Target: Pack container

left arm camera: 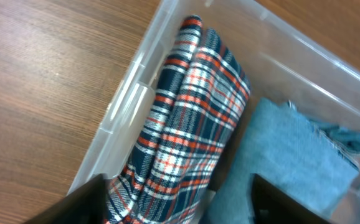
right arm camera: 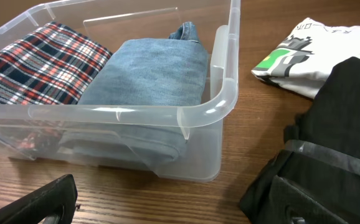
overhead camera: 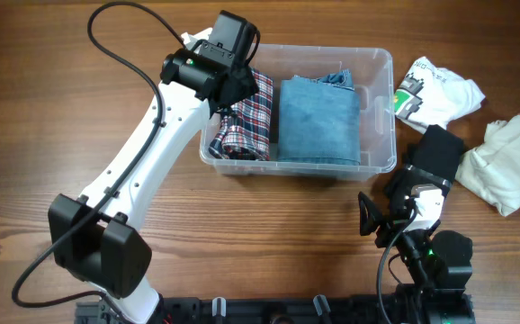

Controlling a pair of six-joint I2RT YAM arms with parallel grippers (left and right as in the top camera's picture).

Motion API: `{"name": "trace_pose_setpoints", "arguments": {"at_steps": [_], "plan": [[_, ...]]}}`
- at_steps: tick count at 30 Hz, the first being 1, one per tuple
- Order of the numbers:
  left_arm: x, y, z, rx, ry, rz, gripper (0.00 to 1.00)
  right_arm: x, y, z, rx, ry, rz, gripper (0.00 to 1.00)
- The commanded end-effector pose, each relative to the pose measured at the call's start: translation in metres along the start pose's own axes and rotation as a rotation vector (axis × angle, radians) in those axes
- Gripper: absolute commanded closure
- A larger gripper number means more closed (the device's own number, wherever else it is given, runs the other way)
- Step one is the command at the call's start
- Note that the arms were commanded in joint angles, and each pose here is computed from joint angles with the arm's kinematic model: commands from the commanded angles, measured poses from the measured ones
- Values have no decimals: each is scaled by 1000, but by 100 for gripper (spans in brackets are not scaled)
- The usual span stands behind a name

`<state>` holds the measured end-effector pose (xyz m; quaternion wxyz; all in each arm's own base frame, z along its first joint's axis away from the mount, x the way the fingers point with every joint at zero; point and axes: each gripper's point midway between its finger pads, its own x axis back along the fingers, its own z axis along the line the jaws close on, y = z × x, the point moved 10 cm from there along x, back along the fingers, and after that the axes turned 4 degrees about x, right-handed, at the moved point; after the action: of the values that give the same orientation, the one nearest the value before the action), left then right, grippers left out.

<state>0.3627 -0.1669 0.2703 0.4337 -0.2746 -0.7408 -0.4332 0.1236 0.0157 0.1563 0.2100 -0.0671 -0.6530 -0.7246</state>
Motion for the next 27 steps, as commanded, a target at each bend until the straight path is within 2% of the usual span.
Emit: {"name": "trace_pose_setpoints", "arguments": {"at_steps": [1,2,3,5,9,14,17,19,22,25,27], "plan": [[2,-2,-6,-34,-45,22,65,1,1,0,-9,0,-13,0],[-1,-1,-7,-48,-49,18,84,1,1,0,-9,0,-13,0],[-4,-1,-9,-73,-54,18,95,1,1,0,-9,0,-13,0],[-12,-2,-11,-102,-48,23,96,1,1,0,-9,0,-13,0],[-58,-19,-20,-231,16,68,96,1,1,0,-9,0,-13,0],[-141,-52,-9,-265,187,195,96,1,1,0,-9,0,-13,0],[-167,-64,-1,-262,248,245,96,1,1,0,-9,0,-13,0],[-167,-64,-4,-258,228,245,96,1,1,0,-8,0,-13,0],[-128,-43,-20,-242,158,194,96,1,1,0,-9,0,-13,0],[-76,-18,-30,-230,99,76,95,1,1,0,-9,0,-13,0],[-61,-10,-30,-252,97,13,95,1,1,0,-9,0,-13,0]]}}
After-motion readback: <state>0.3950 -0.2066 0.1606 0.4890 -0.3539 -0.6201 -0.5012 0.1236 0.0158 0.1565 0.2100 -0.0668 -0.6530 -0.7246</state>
